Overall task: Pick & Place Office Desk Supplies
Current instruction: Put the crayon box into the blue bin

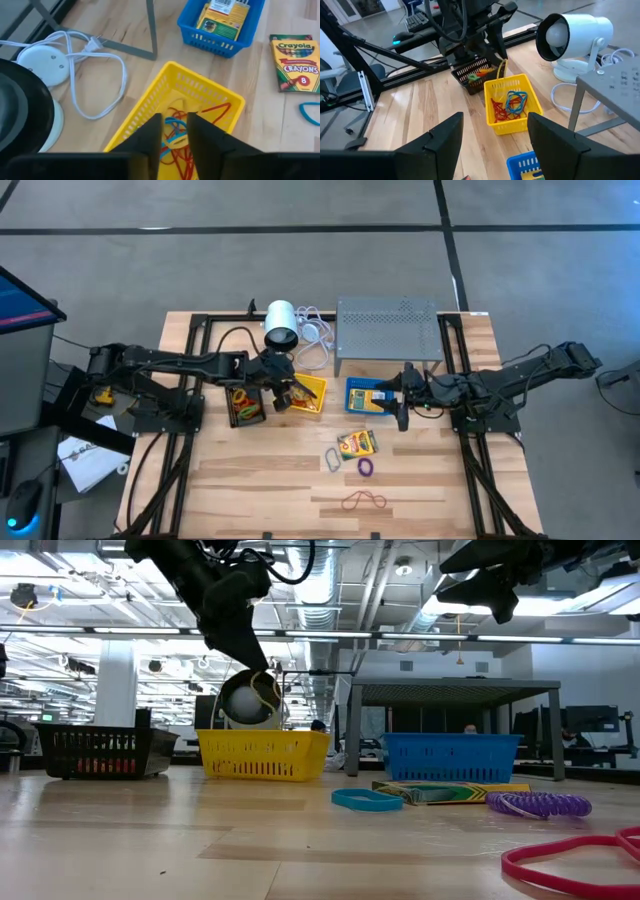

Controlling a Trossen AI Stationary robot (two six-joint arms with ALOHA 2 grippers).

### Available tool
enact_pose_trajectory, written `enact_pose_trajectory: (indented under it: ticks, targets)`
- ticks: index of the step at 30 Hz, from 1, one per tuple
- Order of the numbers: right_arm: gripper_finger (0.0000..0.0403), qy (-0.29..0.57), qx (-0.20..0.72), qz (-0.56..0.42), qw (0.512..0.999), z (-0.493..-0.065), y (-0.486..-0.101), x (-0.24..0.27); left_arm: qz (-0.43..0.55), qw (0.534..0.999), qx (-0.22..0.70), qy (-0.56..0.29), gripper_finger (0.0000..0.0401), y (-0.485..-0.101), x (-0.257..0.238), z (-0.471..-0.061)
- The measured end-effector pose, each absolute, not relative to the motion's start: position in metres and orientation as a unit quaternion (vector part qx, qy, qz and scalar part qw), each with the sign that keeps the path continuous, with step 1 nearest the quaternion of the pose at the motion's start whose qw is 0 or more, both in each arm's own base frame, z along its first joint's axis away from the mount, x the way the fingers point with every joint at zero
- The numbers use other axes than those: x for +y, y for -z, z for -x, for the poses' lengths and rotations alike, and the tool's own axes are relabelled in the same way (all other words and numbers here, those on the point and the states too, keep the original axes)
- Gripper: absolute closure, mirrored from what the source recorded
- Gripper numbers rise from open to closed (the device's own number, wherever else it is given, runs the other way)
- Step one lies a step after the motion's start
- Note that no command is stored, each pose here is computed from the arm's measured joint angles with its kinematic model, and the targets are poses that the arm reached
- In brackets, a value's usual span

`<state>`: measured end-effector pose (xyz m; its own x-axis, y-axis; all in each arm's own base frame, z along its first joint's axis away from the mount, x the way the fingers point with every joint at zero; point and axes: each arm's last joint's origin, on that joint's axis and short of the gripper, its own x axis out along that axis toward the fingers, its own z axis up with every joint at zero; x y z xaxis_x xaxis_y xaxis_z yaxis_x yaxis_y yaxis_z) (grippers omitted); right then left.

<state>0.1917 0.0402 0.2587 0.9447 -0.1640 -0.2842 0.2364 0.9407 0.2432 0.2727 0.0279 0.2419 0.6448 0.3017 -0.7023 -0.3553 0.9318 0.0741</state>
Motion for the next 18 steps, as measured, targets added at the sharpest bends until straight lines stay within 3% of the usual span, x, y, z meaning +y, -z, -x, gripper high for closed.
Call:
enact_pose_trajectory:
  ticks: [11,18]
  targets:
    - [0.0186,0.053,0.148,-0.218,0.963,-0.192,-0.257,0.044,0.071,0.907,0.385,-0.159,0.0191,-0.241,0.043,-0.271]
    - [0.0186,0.053,0.148,-0.218,0.963,-0.192,-0.257,0.044,0.071,0.894,0.422,-0.133,0.0176,-0.237,0.047,-0.265]
